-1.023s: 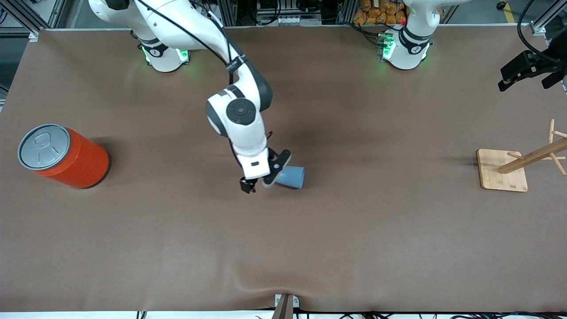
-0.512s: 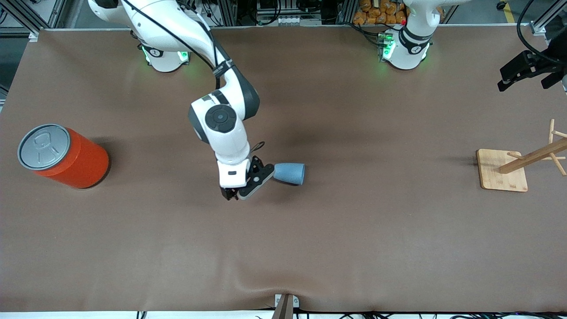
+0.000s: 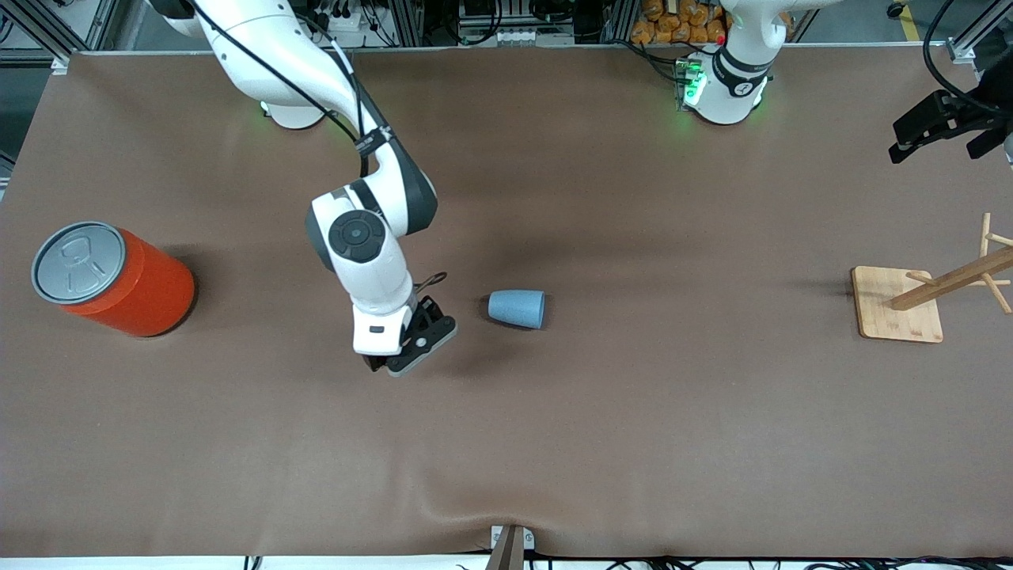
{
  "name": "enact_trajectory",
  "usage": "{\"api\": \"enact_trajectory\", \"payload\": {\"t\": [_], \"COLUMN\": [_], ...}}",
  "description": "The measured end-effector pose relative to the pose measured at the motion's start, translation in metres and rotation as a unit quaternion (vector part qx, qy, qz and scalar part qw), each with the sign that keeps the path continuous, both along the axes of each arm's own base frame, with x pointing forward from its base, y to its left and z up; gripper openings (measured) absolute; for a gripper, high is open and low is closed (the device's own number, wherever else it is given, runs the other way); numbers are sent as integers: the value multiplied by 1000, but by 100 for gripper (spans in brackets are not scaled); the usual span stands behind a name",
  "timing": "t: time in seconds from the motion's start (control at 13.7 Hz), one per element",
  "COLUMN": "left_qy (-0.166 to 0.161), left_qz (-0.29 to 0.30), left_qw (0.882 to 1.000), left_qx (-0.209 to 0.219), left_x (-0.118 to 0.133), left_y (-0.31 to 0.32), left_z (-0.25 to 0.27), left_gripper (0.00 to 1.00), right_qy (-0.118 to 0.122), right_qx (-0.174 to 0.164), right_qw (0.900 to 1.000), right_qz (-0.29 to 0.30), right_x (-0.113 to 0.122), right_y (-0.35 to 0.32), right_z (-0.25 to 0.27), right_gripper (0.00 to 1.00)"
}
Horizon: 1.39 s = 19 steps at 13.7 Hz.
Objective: Flip cup
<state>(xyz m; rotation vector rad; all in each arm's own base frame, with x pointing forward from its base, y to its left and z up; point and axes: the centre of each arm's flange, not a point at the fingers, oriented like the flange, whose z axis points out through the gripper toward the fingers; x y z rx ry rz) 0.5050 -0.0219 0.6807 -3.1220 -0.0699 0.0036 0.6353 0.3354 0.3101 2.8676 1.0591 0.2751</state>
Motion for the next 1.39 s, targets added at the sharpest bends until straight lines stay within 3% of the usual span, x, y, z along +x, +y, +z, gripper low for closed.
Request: {"api": "enact_trajectory", "payload": {"t": [0.37, 0.73, 1.17, 1.39], "left_qy": [0, 0, 0, 0], "left_qz": [0, 0, 2, 2], "left_qw": [1000, 1000, 1000, 1000], "left_qx": [0, 0, 0, 0], "left_x": [0, 0, 0, 0], "left_y": [0, 0, 2, 2], "left_z": [0, 0, 0, 0], "left_gripper": [100, 100, 100, 100], "right_qy": [10, 40, 100, 143], "right_qx": [-4, -10, -19, -22], "right_qw": [1000, 996, 985, 975], "right_qz": [-29, -75, -141, -168], "right_x": [9, 14, 9, -4], "right_y": [-39, -97, -189, -234], "right_z": [-4, 31, 94, 121], "right_gripper": [100, 100, 100, 100]}}
